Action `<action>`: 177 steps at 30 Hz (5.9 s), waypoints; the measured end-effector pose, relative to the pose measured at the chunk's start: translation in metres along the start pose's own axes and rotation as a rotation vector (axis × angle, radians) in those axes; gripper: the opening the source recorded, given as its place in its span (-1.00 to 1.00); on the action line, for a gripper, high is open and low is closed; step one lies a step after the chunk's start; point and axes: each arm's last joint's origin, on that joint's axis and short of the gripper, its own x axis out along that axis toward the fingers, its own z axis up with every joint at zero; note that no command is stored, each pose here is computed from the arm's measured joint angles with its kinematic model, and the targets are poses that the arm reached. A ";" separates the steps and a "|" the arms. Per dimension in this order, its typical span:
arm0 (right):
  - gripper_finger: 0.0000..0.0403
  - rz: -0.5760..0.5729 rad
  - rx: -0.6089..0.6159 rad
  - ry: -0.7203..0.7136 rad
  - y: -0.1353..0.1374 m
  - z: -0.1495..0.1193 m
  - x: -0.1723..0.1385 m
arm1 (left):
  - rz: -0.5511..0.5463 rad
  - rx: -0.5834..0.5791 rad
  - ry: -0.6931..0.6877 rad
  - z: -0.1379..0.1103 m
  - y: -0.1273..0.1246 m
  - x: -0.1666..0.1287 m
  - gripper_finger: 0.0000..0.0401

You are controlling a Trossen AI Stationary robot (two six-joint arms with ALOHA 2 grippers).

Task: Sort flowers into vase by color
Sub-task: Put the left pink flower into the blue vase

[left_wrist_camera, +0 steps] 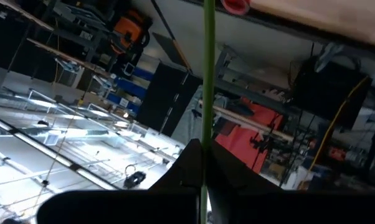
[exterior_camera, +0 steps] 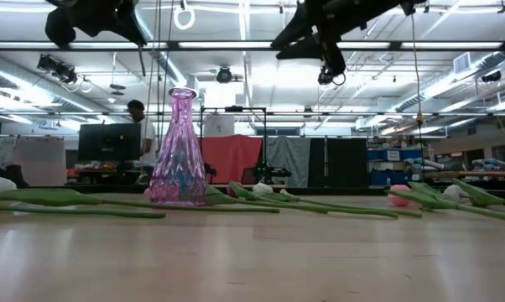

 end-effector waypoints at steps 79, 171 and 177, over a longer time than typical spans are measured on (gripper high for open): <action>-0.41 0.141 -0.221 -0.095 0.002 0.007 0.001 | 0.232 0.154 -0.113 0.070 0.039 0.004 -0.95; -0.41 0.175 -0.401 -0.115 0.000 0.010 0.002 | -0.035 0.181 -0.172 0.072 0.003 0.103 -0.87; -0.41 0.175 -0.401 -0.116 0.000 0.010 0.002 | -0.033 0.182 -0.158 0.071 0.003 0.103 -0.75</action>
